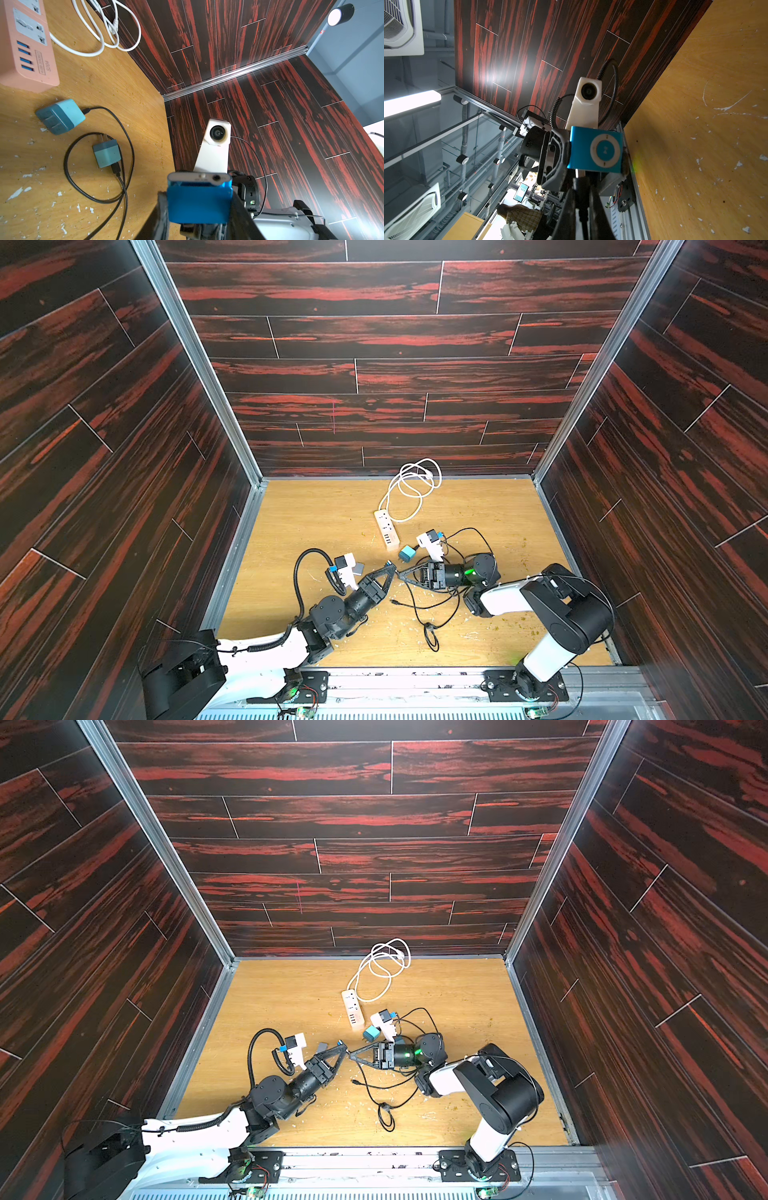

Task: Charge mp3
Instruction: Insert the charging cable into the MP3 player, then place the MP3 player at the center of the board.

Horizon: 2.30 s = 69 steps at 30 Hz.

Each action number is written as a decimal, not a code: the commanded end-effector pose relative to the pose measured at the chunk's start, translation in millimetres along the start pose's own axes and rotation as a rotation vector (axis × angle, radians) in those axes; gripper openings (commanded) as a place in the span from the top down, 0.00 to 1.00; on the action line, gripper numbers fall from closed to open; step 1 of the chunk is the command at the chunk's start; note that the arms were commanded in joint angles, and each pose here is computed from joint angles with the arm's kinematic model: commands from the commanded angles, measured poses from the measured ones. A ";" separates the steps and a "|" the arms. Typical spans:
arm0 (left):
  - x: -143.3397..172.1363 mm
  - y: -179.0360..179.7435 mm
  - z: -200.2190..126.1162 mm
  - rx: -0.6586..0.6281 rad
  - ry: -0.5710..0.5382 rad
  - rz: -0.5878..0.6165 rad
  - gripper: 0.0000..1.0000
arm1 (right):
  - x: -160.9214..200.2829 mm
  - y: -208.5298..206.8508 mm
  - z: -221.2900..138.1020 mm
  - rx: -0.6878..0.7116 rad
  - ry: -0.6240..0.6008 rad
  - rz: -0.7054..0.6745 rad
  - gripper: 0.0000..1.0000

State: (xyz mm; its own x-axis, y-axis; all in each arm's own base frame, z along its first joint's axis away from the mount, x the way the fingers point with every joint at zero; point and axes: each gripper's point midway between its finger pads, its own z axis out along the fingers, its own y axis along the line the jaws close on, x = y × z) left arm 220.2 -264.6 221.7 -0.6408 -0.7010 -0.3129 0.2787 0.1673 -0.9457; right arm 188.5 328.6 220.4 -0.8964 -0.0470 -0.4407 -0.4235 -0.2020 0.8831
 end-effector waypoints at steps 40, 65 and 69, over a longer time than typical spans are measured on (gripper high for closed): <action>69.3 -26.7 -5.9 0.065 0.328 0.122 1.00 | -40.1 21.9 -4.1 0.125 -0.026 -0.102 0.97; 2.9 112.3 -65.2 -0.945 0.091 0.198 0.98 | -42.0 -74.0 -111.8 1.056 -0.084 -0.156 0.42; 5.6 140.7 -78.3 -1.085 0.111 0.129 1.00 | -42.8 -103.2 -137.4 1.249 -0.051 -0.123 0.39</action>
State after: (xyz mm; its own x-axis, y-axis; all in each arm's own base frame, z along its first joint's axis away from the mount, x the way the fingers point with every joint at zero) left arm 209.2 -214.8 103.6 -0.7195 -0.5650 -0.4037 -0.2817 0.7689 -0.5740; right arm 281.9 247.2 163.5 -0.8039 0.0127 -0.5947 -0.4034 0.7231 0.5607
